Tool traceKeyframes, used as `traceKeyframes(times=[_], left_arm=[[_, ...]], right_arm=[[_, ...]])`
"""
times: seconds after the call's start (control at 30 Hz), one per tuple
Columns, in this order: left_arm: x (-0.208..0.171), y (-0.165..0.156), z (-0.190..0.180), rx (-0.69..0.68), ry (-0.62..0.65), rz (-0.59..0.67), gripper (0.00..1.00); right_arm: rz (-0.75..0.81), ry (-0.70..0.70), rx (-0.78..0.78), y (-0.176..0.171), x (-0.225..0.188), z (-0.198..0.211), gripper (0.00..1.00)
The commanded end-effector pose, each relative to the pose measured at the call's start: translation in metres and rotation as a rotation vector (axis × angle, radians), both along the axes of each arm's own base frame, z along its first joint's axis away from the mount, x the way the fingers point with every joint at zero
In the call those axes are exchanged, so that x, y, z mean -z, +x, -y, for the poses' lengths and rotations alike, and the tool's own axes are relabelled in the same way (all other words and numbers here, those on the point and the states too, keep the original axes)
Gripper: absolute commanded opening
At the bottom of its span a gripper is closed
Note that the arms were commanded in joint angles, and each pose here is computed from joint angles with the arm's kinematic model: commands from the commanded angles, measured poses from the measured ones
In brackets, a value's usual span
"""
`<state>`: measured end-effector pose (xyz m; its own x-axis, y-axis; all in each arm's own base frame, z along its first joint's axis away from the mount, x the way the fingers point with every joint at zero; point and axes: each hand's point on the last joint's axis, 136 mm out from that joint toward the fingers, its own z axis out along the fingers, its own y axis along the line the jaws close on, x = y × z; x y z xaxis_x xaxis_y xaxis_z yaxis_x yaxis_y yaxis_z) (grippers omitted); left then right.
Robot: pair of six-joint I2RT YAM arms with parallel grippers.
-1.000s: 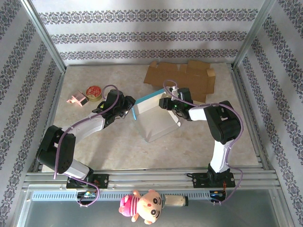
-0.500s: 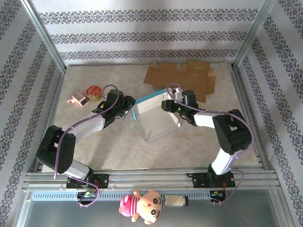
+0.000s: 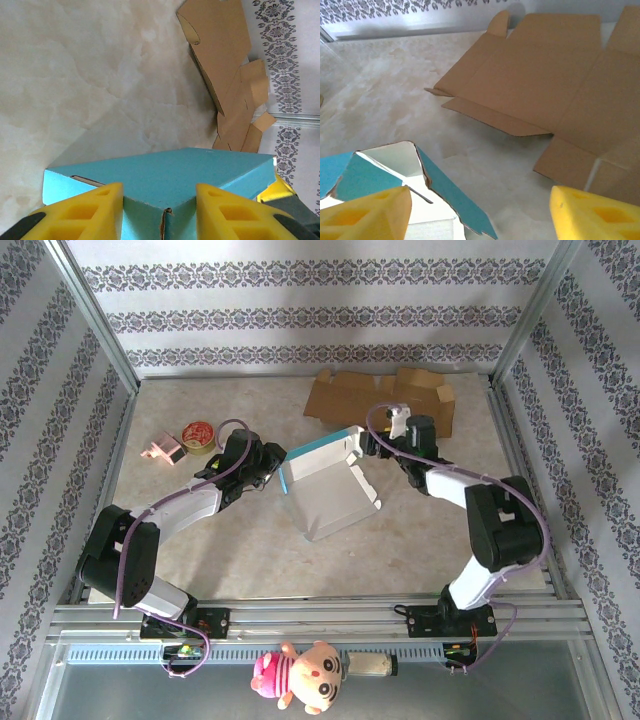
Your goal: Fold the paper box
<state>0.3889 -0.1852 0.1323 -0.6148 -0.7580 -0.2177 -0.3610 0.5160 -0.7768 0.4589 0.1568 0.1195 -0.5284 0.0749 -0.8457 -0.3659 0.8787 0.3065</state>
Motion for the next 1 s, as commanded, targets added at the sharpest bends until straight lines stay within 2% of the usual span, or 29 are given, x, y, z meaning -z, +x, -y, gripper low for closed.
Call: traceKeyframes(times=[0.0,0.3,0.53,0.7,0.97], left_arm=[[0.016,-0.011,-0.006,0.015,0.033,-0.061,0.38],[0.018,-0.009,0.000,0.032,0.006,-0.066,0.38],[0.016,-0.003,0.009,0.062,-0.016,-0.055,0.38],[0.018,0.000,0.016,0.092,-0.029,-0.060,0.38],[0.009,0.001,0.010,0.088,0.022,-0.017,0.38]], right_arm=[[-0.008,0.019,-0.036,0.006,0.002,-0.014,0.69],[-0.104,0.113,-0.074,0.014,0.020,-0.030,0.46],[-0.149,0.198,-0.064,0.003,0.002,-0.040,0.22],[-0.176,0.226,-0.063,-0.007,-0.012,-0.052,0.21],[-0.208,0.166,-0.035,-0.018,-0.013,-0.053,0.17]])
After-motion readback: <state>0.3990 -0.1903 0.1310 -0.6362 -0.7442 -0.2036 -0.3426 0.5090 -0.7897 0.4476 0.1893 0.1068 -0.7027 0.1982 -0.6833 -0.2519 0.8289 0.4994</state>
